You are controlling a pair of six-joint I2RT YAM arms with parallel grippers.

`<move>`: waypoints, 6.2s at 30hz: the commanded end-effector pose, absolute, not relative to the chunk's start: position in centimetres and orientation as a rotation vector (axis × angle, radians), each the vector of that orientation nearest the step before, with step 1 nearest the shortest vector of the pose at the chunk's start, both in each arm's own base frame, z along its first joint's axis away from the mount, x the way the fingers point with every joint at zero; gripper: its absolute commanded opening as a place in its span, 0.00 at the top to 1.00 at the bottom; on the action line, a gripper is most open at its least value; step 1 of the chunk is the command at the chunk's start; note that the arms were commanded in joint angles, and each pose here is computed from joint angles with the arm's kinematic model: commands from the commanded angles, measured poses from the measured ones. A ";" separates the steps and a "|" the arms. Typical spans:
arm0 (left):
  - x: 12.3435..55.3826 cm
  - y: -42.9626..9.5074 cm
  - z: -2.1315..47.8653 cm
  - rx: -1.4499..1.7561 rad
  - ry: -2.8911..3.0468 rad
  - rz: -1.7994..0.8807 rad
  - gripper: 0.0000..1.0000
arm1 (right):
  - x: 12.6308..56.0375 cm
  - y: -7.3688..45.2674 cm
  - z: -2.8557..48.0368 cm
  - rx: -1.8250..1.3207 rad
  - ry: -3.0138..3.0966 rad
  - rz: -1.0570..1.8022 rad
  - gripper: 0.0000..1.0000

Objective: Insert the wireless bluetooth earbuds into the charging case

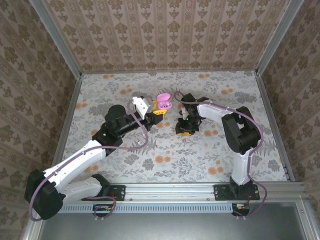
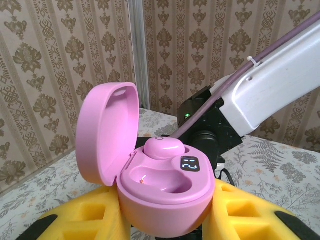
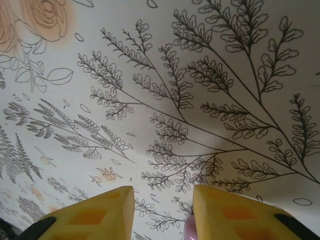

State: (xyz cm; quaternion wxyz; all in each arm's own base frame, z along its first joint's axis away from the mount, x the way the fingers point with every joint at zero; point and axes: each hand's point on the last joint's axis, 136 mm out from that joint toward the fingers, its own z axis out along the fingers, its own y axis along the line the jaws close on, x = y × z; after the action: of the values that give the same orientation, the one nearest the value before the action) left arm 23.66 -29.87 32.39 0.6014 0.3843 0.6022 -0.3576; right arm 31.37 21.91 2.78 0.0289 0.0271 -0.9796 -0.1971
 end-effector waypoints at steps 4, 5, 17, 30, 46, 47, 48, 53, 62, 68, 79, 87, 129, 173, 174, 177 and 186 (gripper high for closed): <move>23.4 -29.5 32.8 0.892 1.372 -0.804 0.66 | 29.4 21.2 2.4 0.128 -2.983 -0.566 0.62; 23.5 -29.5 32.7 0.893 1.374 -0.804 0.66 | 29.2 21.1 2.5 0.127 -2.981 -0.568 0.62; 23.5 -29.8 32.5 0.900 1.372 -0.814 0.66 | 26.9 20.8 3.8 0.128 -2.952 -0.621 0.64; 23.5 -29.7 32.6 0.895 1.375 -0.812 0.66 | 26.7 21.1 3.9 0.146 -2.969 -0.597 0.63; 23.7 -30.2 32.7 0.900 1.371 -0.822 0.66 | 28.9 21.0 3.8 0.136 -3.027 -0.565 0.62; 23.7 -30.2 32.8 0.900 1.369 -0.823 0.66 | 28.8 21.0 3.6 0.135 -3.024 -0.561 0.62; 23.7 -30.2 32.8 0.900 1.370 -0.823 0.66 | 28.7 21.0 3.4 0.133 -3.019 -0.561 0.62; 23.8 -30.2 32.5 0.901 1.373 -0.822 0.66 | 27.7 20.8 2.3 0.130 -2.976 -0.557 0.62; 23.8 -30.3 32.5 0.906 1.372 -0.822 0.66 | 25.8 20.8 2.1 0.129 -2.928 -0.591 0.62; 24.0 -30.4 32.5 0.905 1.372 -0.820 0.66 | 25.0 21.1 2.4 0.103 -2.907 -0.630 0.62; 24.2 -30.7 32.3 0.907 1.375 -0.828 0.66 | 25.9 21.3 2.0 0.070 -2.944 -0.600 0.62; 24.1 -30.6 32.2 0.907 1.382 -0.825 0.66 | 26.9 21.0 1.3 0.049 -2.978 -0.545 0.67; 23.9 -29.9 32.3 0.893 1.390 -0.808 0.66 | 27.6 20.7 1.4 0.306 -2.917 -0.479 0.65; 24.0 -30.0 32.3 0.893 1.390 -0.806 0.66 | 25.4 19.5 0.8 0.231 -2.958 -0.283 0.70; 24.1 -30.0 32.3 0.892 1.390 -0.805 0.66 | 25.5 19.3 0.8 0.216 -2.970 -0.268 0.71; 24.0 -30.0 32.2 0.894 1.393 -0.806 0.66 | 25.9 18.8 1.2 0.160 -3.011 -0.251 0.73; 24.0 -30.0 32.1 0.894 1.394 -0.807 0.66 | 26.1 17.0 1.5 -0.136 -3.073 -0.260 0.73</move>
State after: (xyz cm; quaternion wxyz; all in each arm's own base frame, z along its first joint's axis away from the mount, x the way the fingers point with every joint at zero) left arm 24.19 -30.19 30.96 0.5876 0.3853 0.6182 -0.3523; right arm 26.12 18.01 1.53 0.0368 -0.0020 -0.9947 -0.0962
